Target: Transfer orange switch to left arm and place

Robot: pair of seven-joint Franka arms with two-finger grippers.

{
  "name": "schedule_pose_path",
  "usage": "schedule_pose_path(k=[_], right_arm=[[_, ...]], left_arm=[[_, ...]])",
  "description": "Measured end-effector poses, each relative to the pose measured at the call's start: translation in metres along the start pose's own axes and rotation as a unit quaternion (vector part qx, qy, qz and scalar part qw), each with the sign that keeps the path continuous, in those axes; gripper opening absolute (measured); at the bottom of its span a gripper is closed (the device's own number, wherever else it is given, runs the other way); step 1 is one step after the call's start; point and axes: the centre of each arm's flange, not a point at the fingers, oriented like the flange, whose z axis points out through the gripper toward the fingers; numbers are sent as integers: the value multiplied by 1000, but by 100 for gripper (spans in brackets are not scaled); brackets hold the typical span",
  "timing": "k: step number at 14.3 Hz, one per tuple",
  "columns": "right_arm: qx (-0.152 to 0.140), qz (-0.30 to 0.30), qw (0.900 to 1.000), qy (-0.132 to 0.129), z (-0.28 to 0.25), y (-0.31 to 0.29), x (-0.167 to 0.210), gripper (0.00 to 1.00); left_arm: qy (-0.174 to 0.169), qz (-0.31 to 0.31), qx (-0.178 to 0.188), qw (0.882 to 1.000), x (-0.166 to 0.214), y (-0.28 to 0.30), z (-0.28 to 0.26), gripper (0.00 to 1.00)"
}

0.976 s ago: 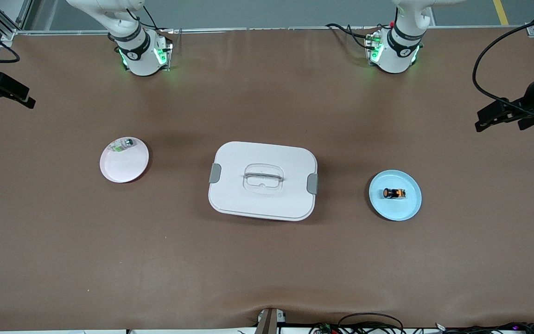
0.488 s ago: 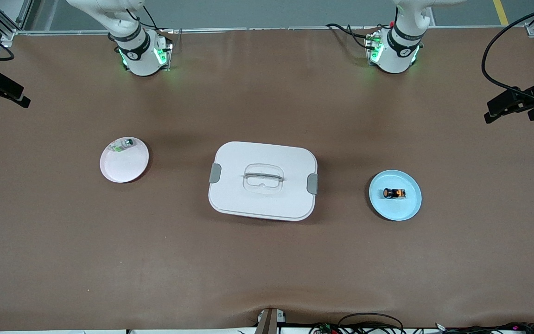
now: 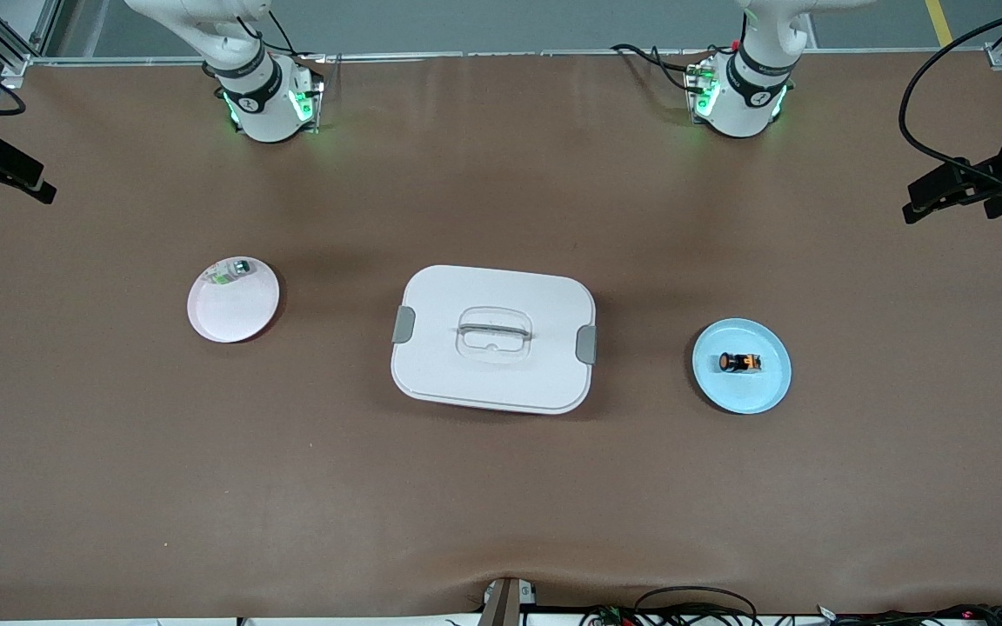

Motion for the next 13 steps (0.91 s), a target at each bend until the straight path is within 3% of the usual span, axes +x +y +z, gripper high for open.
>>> schedule_pose_path(k=[13], right_arm=[[0, 7, 1000, 4, -4, 7, 1, 100]], left_arm=[[16, 14, 2, 1000, -27, 15, -8, 100]])
